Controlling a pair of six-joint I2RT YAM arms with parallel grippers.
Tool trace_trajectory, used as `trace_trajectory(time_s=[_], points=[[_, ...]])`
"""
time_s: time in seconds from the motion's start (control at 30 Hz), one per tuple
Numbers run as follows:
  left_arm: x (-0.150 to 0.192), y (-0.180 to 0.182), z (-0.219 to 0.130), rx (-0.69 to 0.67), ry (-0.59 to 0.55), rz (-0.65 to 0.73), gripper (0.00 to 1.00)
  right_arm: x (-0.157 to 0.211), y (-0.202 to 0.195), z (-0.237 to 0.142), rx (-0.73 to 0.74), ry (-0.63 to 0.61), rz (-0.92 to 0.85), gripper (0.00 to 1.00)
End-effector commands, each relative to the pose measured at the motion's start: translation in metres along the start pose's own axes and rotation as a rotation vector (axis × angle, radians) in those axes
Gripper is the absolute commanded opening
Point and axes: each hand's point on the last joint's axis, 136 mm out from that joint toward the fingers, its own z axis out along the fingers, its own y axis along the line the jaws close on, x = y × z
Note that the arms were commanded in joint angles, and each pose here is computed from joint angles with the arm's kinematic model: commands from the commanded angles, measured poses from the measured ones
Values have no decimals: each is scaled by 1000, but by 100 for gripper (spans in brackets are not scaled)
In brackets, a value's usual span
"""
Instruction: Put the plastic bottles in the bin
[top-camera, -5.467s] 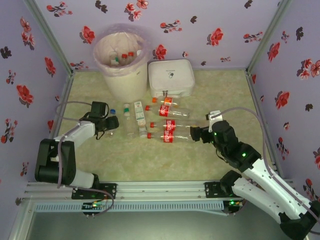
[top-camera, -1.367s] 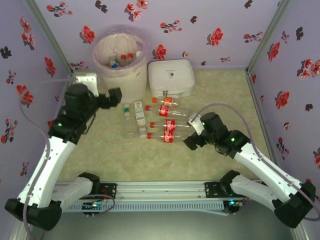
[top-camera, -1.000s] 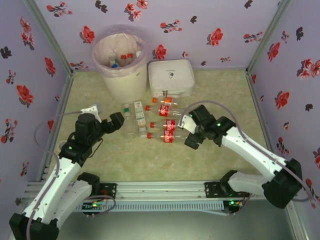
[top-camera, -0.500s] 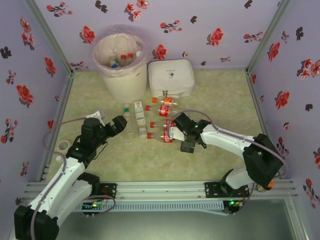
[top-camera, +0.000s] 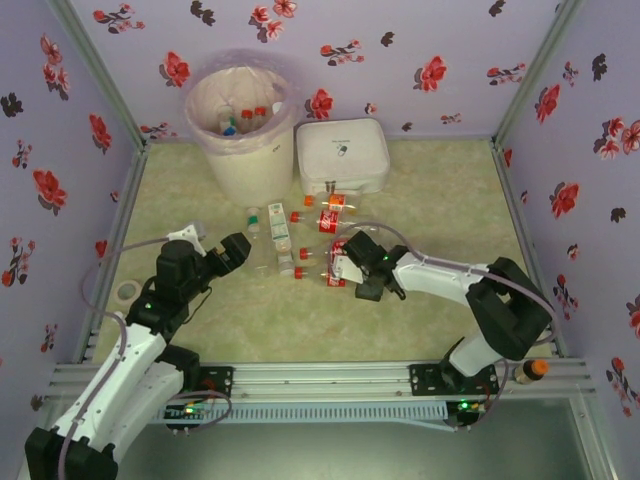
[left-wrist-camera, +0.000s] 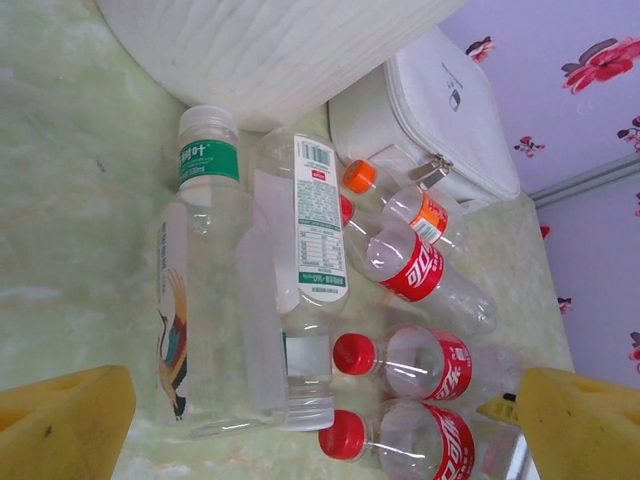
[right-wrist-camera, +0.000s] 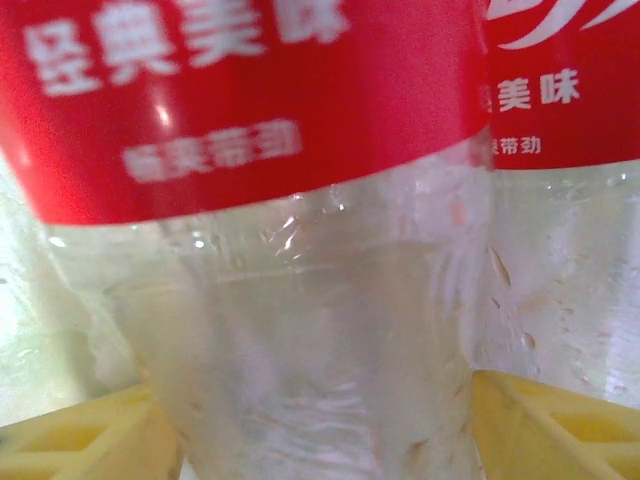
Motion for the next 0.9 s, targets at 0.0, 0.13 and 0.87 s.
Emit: trace_trajectory(time_s=[0.0,0.13,0.87], points=[[-12,-9,-2,9,-28,8,98,-4,-6,-15,39,-40,52,68],[-16,-14,-3,24,-39,-9,97,0,-6,-31,49,-62,112,58],[-9,-177,-6,492,26,49,100,-43,-37,-124,50,-750,873,29]])
